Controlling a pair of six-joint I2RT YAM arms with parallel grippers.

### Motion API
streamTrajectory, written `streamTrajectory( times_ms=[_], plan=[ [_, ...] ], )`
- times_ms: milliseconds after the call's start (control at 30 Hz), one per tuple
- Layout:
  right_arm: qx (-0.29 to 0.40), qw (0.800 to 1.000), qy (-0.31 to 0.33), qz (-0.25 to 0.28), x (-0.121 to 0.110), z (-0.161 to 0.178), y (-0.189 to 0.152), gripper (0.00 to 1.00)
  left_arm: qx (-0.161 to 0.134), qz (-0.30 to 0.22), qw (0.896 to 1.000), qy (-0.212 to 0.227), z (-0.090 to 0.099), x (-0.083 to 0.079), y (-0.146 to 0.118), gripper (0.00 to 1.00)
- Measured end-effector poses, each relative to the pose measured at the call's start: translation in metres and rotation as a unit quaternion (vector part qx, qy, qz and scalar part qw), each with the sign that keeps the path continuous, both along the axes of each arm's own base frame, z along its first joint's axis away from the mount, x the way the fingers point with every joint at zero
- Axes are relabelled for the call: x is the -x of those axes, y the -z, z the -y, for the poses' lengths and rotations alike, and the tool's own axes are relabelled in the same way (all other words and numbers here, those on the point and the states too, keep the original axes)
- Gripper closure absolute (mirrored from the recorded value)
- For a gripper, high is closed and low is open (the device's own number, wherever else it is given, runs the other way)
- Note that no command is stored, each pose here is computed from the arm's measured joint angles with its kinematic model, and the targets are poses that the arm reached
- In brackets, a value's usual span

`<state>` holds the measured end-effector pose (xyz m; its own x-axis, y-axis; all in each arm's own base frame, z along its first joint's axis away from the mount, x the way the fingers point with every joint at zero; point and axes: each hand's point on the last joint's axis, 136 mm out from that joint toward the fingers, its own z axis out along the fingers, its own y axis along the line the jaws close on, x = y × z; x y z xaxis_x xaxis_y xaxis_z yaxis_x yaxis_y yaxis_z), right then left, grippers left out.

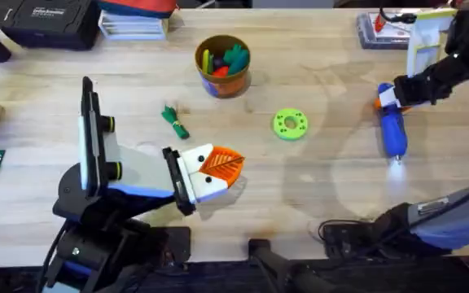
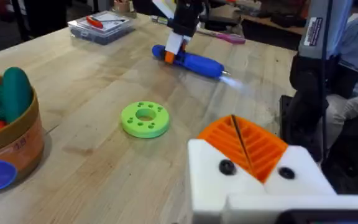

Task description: Pick up the gripper from the table and insert it into the empty holder that is missing its gripper. Then pick up a screw, insert it into the mounting hole, and use the screwdriver to tighten it. Finally, clean up the table by picking up the vegetable and placing it into the bucket.

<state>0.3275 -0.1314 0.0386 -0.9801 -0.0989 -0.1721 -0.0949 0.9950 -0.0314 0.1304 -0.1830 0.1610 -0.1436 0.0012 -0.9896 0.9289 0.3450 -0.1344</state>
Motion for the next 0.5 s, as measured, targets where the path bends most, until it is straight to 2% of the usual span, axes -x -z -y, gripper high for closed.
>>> streamTrajectory(
  times_ms=[67, 167, 333, 500],
  plan=[
    [-0.002, 1.0, 0.0, -0.005, 0.005, -0.002, -0.005, 0.977, 0.0, 0.0, 1.0, 0.0, 0.0, 0.0, 0.0, 0.996],
    [0.008, 1.0, 0.0, 0.018, 0.005, -0.002, -0.026, 0.977, 0.0, 0.0, 1.0, 0.0, 0.0, 0.0, 0.0, 0.996],
    [0.037, 0.995, 0.006, 0.093, 0.008, -0.004, -0.086, 0.977, 0.0, 0.0, 1.0, 0.0, 0.0, 0.0, 0.0, 0.996],
    [0.047, 0.981, 0.011, 0.187, 0.019, -0.018, -0.151, 0.977, 0.0, 0.0, 1.0, 0.0, 0.0, 0.0, 0.0, 0.996]
  ],
)
